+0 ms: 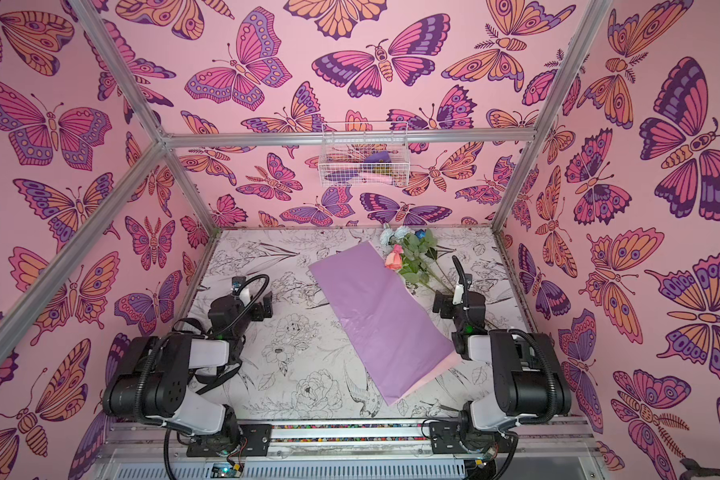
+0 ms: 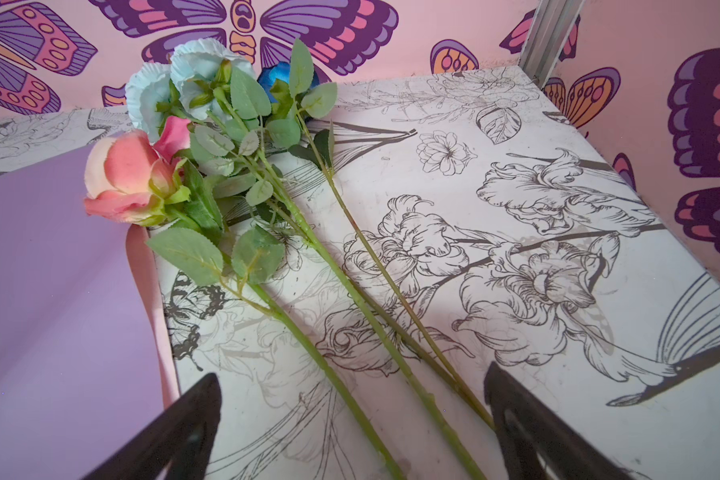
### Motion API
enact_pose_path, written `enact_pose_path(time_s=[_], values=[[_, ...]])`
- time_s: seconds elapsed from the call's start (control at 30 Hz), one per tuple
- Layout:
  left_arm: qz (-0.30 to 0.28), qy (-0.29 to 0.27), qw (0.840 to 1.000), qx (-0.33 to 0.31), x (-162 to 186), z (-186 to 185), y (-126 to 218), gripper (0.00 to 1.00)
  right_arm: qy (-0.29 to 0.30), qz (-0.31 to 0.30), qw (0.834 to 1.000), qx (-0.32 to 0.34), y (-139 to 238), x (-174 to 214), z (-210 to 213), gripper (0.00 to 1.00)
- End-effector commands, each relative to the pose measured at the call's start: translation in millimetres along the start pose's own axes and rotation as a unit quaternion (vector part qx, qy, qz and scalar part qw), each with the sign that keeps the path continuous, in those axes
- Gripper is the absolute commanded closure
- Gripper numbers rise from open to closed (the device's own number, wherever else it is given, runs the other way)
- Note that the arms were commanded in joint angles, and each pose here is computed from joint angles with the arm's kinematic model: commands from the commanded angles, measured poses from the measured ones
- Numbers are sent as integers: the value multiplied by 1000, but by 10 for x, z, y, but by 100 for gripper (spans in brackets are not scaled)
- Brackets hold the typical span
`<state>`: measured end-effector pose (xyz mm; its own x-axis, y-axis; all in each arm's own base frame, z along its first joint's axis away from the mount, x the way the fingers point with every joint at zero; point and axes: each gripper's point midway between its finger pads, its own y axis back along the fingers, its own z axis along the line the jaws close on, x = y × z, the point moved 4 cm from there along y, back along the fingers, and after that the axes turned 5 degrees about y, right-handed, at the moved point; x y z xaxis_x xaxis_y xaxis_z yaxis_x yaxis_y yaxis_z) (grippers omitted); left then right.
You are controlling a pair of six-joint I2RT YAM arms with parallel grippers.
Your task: Tie the bouquet of fake flowers
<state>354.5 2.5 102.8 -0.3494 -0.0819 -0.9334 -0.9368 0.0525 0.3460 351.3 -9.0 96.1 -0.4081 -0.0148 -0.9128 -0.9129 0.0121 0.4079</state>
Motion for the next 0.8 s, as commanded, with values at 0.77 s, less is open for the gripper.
enact_pose_path(time_s=[0.77], values=[[-2,-6,1000,11,4,-36,-3,1,1,-20,1000,-7,-16,-145,15,1]])
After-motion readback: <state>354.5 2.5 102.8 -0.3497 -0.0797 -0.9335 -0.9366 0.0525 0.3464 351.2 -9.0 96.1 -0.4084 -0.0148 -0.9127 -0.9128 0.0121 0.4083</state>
